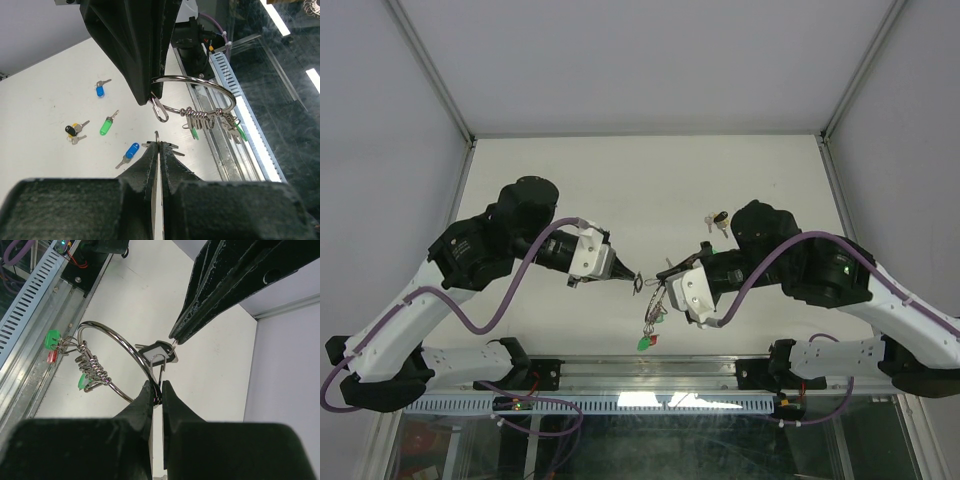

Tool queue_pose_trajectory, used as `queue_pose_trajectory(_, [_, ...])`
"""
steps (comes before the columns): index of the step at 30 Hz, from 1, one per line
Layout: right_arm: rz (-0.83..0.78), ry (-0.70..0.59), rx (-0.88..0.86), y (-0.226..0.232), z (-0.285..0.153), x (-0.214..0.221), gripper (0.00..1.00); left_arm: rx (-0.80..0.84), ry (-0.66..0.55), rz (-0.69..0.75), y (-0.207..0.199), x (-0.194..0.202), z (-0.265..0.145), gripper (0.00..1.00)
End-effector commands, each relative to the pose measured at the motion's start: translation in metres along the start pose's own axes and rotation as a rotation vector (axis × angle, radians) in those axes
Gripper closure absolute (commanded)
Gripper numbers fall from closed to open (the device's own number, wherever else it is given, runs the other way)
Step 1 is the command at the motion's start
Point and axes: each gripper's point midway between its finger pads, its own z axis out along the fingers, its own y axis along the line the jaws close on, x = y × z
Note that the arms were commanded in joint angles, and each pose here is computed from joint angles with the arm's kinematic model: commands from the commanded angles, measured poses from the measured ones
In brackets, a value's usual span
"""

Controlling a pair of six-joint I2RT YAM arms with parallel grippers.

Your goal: Put the keys on the keyring

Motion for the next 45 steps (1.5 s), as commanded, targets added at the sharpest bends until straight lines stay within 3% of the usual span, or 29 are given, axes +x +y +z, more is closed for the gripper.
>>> queue_pose_trajectory(1, [-0.013,-0.061,0.099,-0.02,-0.02,-0.022,1.0,-0.036,-0.024,0.051,0.002,-0.015,-0.01,1.0])
queue_pose_trajectory(8, [-0.011,-0.086,0.153,-0.025,-0.017,-0.021,1.0,-0.136,-0.051,0.033,0.019,-0.021,-0.011,1.0])
queue_pose_trajectory(14, [0.162,-0.136,0.229,-0.04,-0.023,-0.035,1.0,-0.297,-0.123,-0.038,0.04,-0.026,-0.014,1.0])
queue_pose_trajectory(20, [0.235,-0.132,0.276,-0.037,-0.024,-0.026,1.0,-0.498,-0.194,-0.15,0.067,-0.022,-0.022,1.0])
queue_pose_trajectory(29, [0.269,-0.067,0.342,-0.036,-0.019,0.0,1.0,-0.503,-0.239,-0.155,0.068,-0.029,-0.022,1.0])
queue_pose_trajectory(35, [0.137,-0.045,0.353,-0.033,-0.014,0.011,1.0,-0.446,-0.233,-0.073,0.057,-0.025,-0.017,1.0])
queue_pose_trajectory(41, [-0.169,0.016,0.358,-0.034,-0.006,0.028,1.0,-0.381,-0.217,0.136,0.043,-0.022,-0.016,1.0])
queue_pose_trajectory(45, [-0.348,0.111,0.406,-0.041,-0.003,0.046,1.0,-0.415,-0.183,0.199,0.048,-0.016,-0.019,1.0])
